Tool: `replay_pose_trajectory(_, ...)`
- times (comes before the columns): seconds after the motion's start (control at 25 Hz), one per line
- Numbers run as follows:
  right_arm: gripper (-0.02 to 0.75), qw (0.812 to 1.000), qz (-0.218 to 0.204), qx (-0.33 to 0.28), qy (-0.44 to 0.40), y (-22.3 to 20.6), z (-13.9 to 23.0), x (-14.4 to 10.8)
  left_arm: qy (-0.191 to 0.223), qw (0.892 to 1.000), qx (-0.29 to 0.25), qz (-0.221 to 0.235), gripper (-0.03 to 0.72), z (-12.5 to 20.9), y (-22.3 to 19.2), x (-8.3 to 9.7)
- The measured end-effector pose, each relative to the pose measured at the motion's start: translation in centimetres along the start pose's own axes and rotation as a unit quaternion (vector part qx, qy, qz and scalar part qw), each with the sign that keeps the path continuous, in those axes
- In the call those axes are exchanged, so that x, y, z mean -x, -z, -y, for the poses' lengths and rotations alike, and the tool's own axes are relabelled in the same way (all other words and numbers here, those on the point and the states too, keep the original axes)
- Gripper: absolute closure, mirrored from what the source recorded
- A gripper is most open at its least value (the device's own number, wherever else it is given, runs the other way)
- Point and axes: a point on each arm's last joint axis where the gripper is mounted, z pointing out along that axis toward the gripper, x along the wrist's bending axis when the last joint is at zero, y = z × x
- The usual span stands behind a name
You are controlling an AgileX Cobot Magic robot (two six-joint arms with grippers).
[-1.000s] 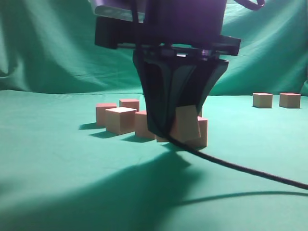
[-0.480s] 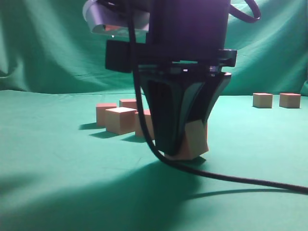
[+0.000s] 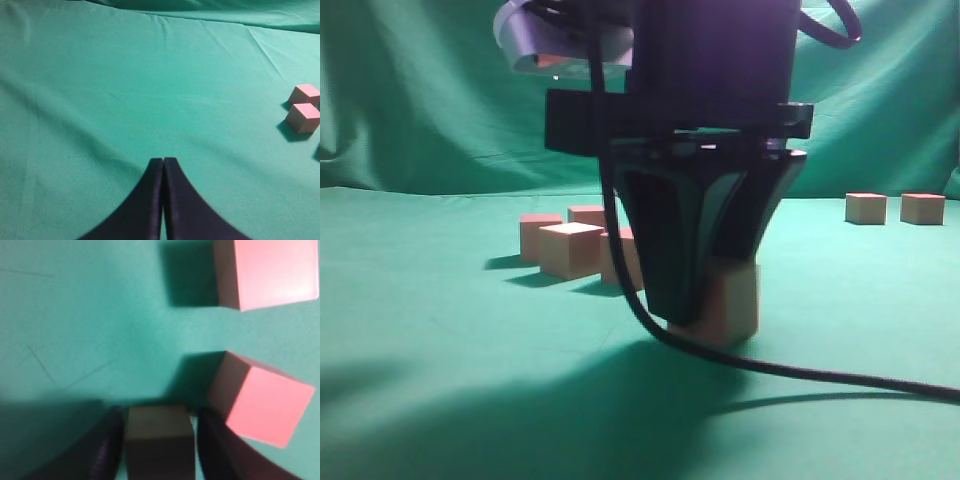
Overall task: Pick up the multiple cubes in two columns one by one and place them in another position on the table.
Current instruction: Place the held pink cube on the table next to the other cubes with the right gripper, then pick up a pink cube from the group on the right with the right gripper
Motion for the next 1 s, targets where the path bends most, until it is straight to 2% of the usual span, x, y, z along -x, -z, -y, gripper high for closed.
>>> replay_pose_trajectory(0.12,0.302,1.000,0.002,-0.017,0.000,0.4,-0.1,0.1,0.000,1.000,0.000,0.000,0.688,0.0,0.0,0.0)
replay_pose_trajectory(0.28,0.307,1.000,0.004,-0.025,-0.002,1.8,-1.1,0.2,0.000,1.000,0.000,0.000,0.688,0.0,0.0,0.0)
replay_pose_trajectory(0.32,0.266,1.000,0.005,-0.026,-0.004,2.3,-1.4,0.3,0.000,1.000,0.000,0.000,0.688,0.0,0.0,0.0)
replay_pose_trajectory(0.56,0.281,0.999,0.010,-0.038,-0.010,5.9,-2.9,0.6,0.000,1.000,0.000,0.000,0.688,0.0,0.0,0.0)
replay_pose_trajectory(0.72,0.281,0.999,0.041,-0.001,-0.004,8.5,-4.4,1.3,0.000,1.000,0.000,0.000,0.688,0.0,0.0,0.0)
replay_pose_trajectory(0.88,0.281,0.993,0.094,0.042,-0.054,11.3,-5.1,4.8,0.000,1.000,0.000,0.000,0.688,0.0,0.0,0.0)
replay_pose_trajectory(1.0,0.281,0.983,0.120,0.058,-0.130,12.5,-4.6,9.6,0.000,1.000,0.000,0.000,0.688,0.0,0.0,0.0)
